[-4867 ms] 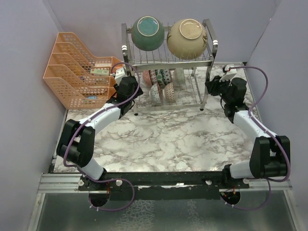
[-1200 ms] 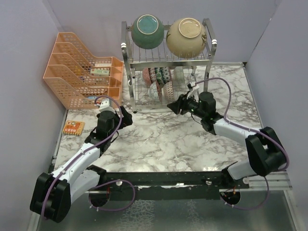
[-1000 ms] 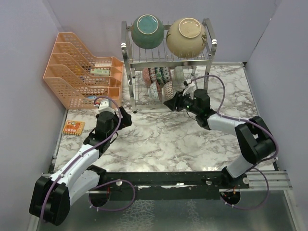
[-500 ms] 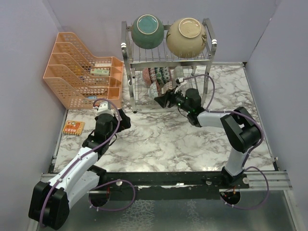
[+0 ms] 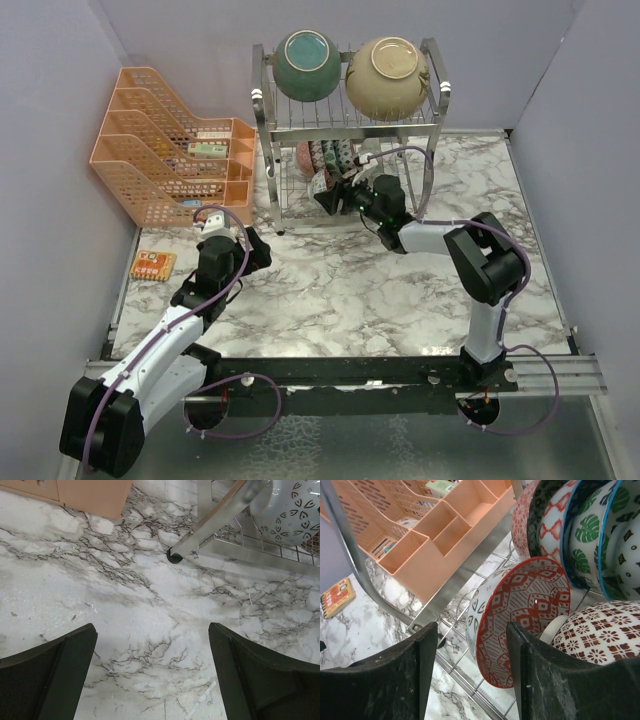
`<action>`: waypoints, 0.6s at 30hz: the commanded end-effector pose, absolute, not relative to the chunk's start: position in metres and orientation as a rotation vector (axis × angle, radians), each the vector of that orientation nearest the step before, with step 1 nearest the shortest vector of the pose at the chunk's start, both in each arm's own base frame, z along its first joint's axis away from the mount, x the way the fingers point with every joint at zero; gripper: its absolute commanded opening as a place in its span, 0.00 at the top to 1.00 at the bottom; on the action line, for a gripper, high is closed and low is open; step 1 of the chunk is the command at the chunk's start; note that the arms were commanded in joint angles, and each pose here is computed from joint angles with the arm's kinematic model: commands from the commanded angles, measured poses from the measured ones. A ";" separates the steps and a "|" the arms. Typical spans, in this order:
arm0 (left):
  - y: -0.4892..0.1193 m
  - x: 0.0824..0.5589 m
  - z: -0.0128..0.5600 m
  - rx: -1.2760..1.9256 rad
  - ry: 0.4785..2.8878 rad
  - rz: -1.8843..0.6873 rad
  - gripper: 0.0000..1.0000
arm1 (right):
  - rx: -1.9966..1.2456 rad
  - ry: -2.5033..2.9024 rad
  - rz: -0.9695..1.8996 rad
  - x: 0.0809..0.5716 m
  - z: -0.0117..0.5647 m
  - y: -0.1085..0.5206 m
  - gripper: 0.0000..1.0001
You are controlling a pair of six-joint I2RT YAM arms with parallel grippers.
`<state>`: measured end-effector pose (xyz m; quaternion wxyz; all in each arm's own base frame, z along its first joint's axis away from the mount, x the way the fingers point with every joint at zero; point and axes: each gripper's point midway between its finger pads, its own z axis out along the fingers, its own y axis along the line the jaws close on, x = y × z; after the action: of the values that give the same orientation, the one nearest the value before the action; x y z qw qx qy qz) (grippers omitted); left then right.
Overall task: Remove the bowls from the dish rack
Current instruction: Pick up the bowl from the dish rack.
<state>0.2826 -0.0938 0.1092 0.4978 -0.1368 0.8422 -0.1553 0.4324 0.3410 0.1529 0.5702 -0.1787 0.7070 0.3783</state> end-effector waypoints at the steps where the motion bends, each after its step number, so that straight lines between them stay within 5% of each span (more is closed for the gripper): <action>1: -0.089 0.282 0.106 -0.333 2.041 -0.352 0.03 | -0.423 1.664 0.868 0.441 0.149 0.347 0.45; 18: -0.091 0.282 0.101 -0.324 2.055 -0.352 0.03 | -0.420 1.682 0.941 0.438 0.150 0.357 0.93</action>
<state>0.2813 -0.0933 0.1014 0.4890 -0.1360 0.8485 -0.1499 0.4371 0.3475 0.1470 0.5580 -0.1729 0.7151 0.3839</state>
